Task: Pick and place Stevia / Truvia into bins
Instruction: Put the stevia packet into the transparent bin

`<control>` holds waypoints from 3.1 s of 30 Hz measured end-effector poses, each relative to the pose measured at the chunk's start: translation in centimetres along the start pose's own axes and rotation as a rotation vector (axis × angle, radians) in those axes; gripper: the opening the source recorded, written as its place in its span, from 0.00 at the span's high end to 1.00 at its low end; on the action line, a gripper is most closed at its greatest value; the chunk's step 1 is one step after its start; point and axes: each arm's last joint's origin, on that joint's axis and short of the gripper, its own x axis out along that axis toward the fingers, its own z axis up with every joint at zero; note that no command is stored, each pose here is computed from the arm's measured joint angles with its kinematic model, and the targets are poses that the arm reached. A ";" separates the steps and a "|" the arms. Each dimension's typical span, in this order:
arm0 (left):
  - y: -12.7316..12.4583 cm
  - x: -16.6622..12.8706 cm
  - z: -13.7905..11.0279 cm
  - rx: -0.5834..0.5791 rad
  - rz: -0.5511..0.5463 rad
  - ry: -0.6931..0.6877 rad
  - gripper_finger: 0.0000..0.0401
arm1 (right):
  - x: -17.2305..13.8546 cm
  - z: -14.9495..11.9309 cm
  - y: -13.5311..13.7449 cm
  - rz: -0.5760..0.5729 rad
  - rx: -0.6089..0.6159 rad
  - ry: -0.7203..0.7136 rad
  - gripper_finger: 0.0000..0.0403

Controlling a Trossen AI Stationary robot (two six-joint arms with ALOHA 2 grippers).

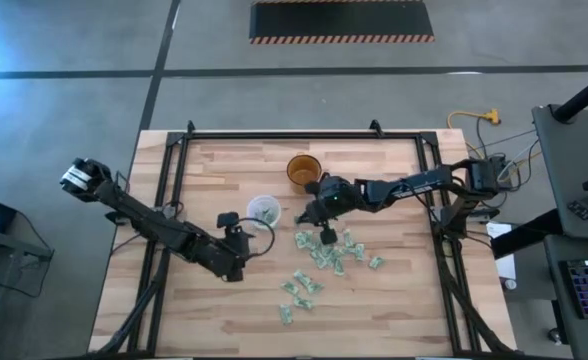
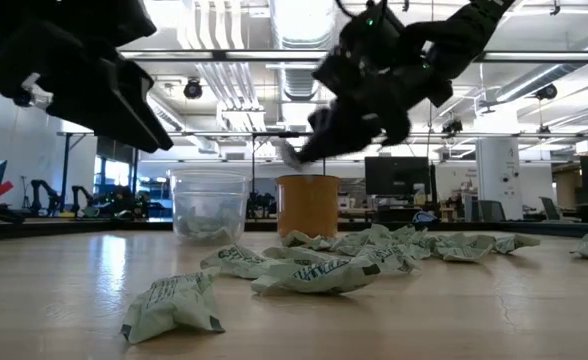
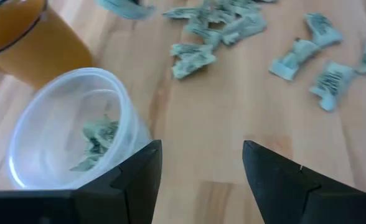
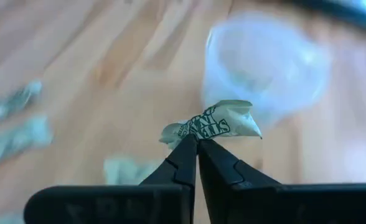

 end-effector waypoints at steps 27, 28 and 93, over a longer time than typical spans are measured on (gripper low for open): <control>-0.4 -0.2 -0.1 0.013 -0.040 0.011 0.49 | 7.7 2.6 -4.6 -0.058 0.037 0.013 0.90; -0.4 -0.2 -0.1 0.013 -0.041 0.011 0.49 | 7.6 2.7 -4.6 -0.052 0.039 0.020 0.87; -5.9 8.8 0.7 0.266 -0.249 -0.062 1.00 | -2.4 -3.1 2.4 0.163 0.089 0.043 0.71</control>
